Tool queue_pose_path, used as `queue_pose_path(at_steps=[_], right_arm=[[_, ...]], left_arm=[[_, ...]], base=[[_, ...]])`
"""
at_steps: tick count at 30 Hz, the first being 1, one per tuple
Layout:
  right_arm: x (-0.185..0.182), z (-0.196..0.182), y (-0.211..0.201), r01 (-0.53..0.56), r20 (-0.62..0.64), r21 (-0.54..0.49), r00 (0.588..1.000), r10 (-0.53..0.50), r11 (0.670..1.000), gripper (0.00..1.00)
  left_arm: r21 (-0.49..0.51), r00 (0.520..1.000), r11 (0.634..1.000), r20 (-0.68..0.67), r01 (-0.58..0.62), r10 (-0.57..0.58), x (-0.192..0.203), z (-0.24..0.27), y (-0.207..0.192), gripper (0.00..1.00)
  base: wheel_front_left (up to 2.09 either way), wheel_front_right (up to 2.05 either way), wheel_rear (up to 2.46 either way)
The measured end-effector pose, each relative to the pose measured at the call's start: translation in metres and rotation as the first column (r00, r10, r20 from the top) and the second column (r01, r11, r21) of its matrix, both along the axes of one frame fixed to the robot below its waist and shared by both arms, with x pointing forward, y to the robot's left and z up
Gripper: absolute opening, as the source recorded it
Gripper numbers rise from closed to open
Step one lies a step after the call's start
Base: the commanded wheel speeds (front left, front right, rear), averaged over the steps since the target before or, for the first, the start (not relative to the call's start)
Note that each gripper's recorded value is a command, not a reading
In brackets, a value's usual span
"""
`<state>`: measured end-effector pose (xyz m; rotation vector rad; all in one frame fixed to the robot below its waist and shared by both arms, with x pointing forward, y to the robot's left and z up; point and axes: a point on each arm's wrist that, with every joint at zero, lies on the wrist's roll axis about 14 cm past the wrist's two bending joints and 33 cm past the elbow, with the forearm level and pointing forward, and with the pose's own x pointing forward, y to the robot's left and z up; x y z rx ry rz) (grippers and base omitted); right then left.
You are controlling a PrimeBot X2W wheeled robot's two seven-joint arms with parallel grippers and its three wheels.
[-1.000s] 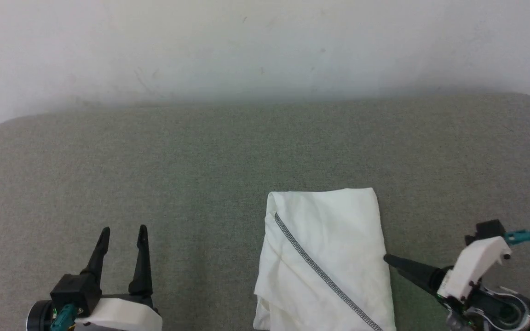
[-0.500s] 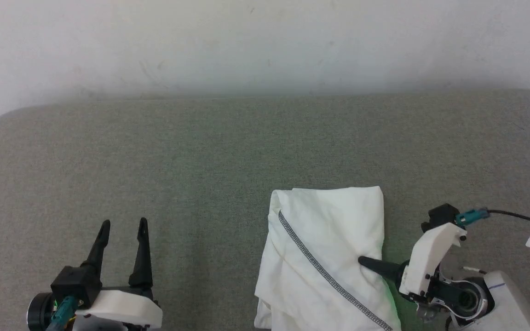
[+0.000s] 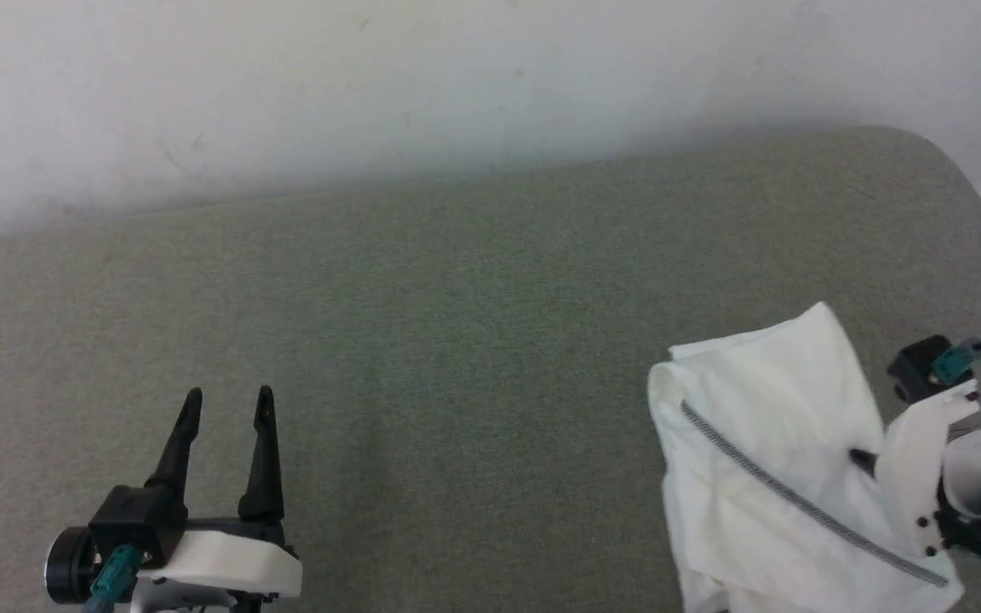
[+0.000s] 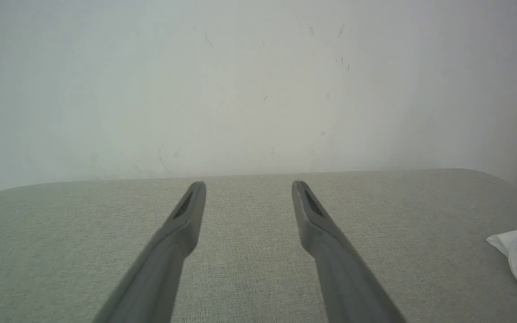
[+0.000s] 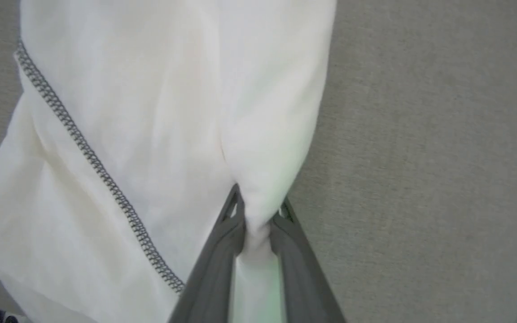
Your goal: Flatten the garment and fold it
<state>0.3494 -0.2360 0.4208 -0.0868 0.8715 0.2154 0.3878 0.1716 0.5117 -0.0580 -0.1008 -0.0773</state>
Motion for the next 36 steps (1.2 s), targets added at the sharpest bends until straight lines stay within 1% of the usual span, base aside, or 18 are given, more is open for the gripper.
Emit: queue_pose_path(at_steps=[2, 5, 8, 12, 15, 19, 20, 21, 22, 25, 28, 32, 34, 36], right_arm=[[-0.007, 0.002, -0.031, 0.041, -0.010, -0.077, 0.999, -0.042, 0.996, 0.00], [-0.018, 0.005, -0.076, 0.102, -0.023, -0.184, 0.994, -0.108, 0.978, 0.00], [-0.022, 0.005, -0.113, 0.179, -0.019, -0.236, 0.982, -0.189, 0.955, 0.00], [-0.017, 0.007, -0.154, 0.301, 0.022, -0.261, 0.952, -0.306, 0.917, 0.00], [-0.012, 0.007, -0.184, 0.382, 0.061, -0.283, 0.923, -0.380, 0.880, 0.00], [-0.004, 0.007, -0.212, 0.456, 0.132, -0.307, 0.890, -0.437, 0.835, 0.00], [-0.002, 0.005, -0.218, 0.468, 0.143, -0.314, 0.883, -0.447, 0.826, 0.30], [0.002, 0.005, -0.220, 0.475, 0.168, -0.313, 0.880, -0.444, 0.823, 0.81], [0.007, 0.005, -0.222, 0.478, 0.199, -0.313, 0.878, -0.436, 0.821, 1.00], [0.014, -0.002, -0.224, 0.492, 0.254, -0.311, 0.868, -0.428, 0.813, 1.00], [0.011, -0.009, -0.226, 0.503, 0.284, -0.313, 0.859, -0.426, 0.806, 1.00], [0.013, 0.015, -0.236, 0.529, 0.417, -0.304, 0.822, -0.389, 0.792, 1.00], [0.016, 0.029, -0.232, 0.533, 0.488, -0.280, 0.795, -0.360, 0.799, 1.00], [0.017, 0.037, -0.220, 0.521, 0.536, -0.251, 0.776, -0.331, 0.815, 1.00]], left_arm=[[-0.004, 0.999, 0.999, 0.006, 0.032, -0.032, 0.006, 0.001, -0.012, 1.00], [-0.003, 0.997, 0.997, 0.001, 0.080, -0.080, 0.016, -0.002, -0.029, 1.00], [-0.001, 0.993, 0.993, -0.001, 0.120, -0.120, 0.031, -0.006, -0.042, 1.00], [0.002, 0.984, 0.984, 0.014, 0.176, -0.176, 0.056, -0.008, -0.060, 1.00], [-0.002, 0.978, 0.978, 0.016, 0.210, -0.210, 0.072, -0.013, -0.072, 1.00], [-0.007, 0.967, 0.967, 0.004, 0.254, -0.254, 0.089, -0.027, -0.088, 1.00], [-0.011, 0.965, 0.965, -0.002, 0.261, -0.261, 0.092, -0.031, -0.091, 1.00], [-0.015, 0.964, 0.964, -0.010, 0.267, -0.267, 0.095, -0.036, -0.093, 1.00], [-0.019, 0.962, 0.962, -0.016, 0.271, -0.271, 0.098, -0.040, -0.095, 1.00], [-0.031, 0.959, 0.960, -0.042, 0.279, -0.280, 0.102, -0.053, -0.099, 1.00], [-0.035, 0.959, 0.960, -0.061, 0.277, -0.278, 0.102, -0.060, -0.099, 1.00], [-0.039, 0.962, 0.963, -0.059, 0.266, -0.268, 0.099, -0.056, -0.096, 1.00], [-0.040, 0.964, 0.966, -0.065, 0.256, -0.259, 0.093, -0.055, -0.092, 1.00], [-0.045, 0.967, 0.970, -0.077, 0.240, -0.243, 0.084, -0.054, -0.087, 1.00]], base=[[0.00, 0.00, 0.00], [0.00, 0.00, 0.00], [0.00, 0.00, 0.00], [0.00, 0.00, 0.00], [0.00, 0.00, 0.00], [0.00, 0.00, 0.00], [0.00, 0.00, 0.00], [0.00, 0.00, 0.00], [0.00, 0.00, 0.00], [0.00, 0.00, 0.00], [0.00, 0.00, 0.00], [0.00, 0.00, 0.00], [0.00, 0.00, 0.00], [0.00, 0.00, 0.00]])
